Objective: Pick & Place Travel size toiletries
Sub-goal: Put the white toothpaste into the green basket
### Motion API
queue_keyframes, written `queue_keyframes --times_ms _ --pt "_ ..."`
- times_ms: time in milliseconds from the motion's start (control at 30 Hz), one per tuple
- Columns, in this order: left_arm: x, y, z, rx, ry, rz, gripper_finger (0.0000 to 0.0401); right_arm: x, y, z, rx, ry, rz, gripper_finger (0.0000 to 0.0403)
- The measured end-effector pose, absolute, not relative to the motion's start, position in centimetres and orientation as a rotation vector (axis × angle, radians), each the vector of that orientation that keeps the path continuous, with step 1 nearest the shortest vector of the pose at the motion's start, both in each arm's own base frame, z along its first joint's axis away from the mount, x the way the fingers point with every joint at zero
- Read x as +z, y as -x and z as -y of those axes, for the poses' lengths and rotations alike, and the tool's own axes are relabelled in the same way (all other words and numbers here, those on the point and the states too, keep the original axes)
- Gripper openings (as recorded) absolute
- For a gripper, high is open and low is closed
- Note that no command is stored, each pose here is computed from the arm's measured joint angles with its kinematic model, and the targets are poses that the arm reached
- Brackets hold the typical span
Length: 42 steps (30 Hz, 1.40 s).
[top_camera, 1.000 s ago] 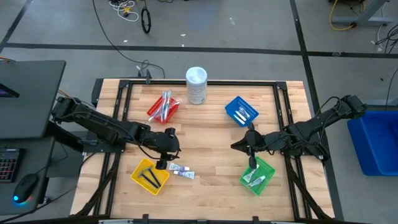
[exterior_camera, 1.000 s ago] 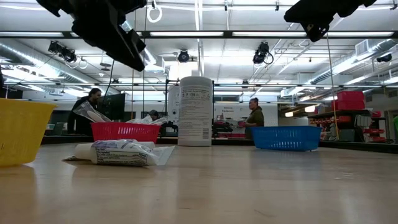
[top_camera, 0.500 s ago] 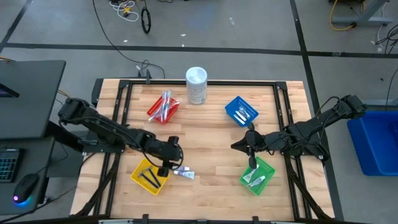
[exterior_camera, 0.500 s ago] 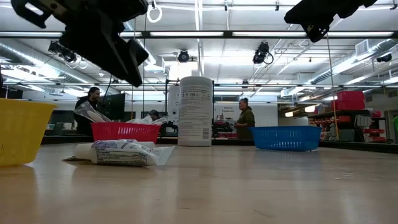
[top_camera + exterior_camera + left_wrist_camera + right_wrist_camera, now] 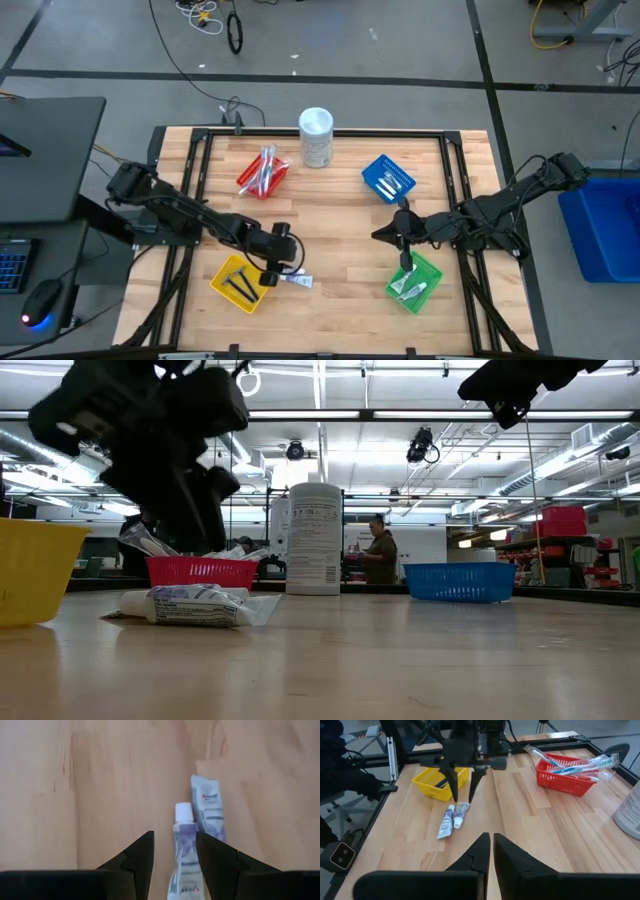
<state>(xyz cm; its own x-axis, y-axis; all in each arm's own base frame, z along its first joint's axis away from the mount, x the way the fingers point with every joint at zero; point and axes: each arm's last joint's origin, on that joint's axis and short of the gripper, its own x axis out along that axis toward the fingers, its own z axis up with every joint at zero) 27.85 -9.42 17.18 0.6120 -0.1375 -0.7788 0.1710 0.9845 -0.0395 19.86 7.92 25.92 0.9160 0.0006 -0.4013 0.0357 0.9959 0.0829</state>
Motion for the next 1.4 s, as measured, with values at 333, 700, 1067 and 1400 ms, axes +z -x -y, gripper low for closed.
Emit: queue_keyframes --times_ms 333,700,1067,1400 --pt "15.3 -28.3 9.7 -0.166 -0.025 -0.956 0.0153 25.9 -19.8 -7.9 -0.019 -0.086 -0.419 0.0028" --pt "14.6 -28.4 10.3 -0.171 -0.014 -0.973 0.0161 25.7 -19.8 -7.9 -0.022 -0.08 -0.434 0.0029" --pt "14.8 -28.0 10.9 -0.16 -0.074 -0.954 0.0191 25.7 -19.9 -7.6 -0.034 -0.081 -0.436 0.0029" --pt "13.5 -28.4 11.1 -0.174 -0.065 -0.984 0.0187 25.7 -20.0 -7.4 -0.047 -0.084 -0.435 0.0029"
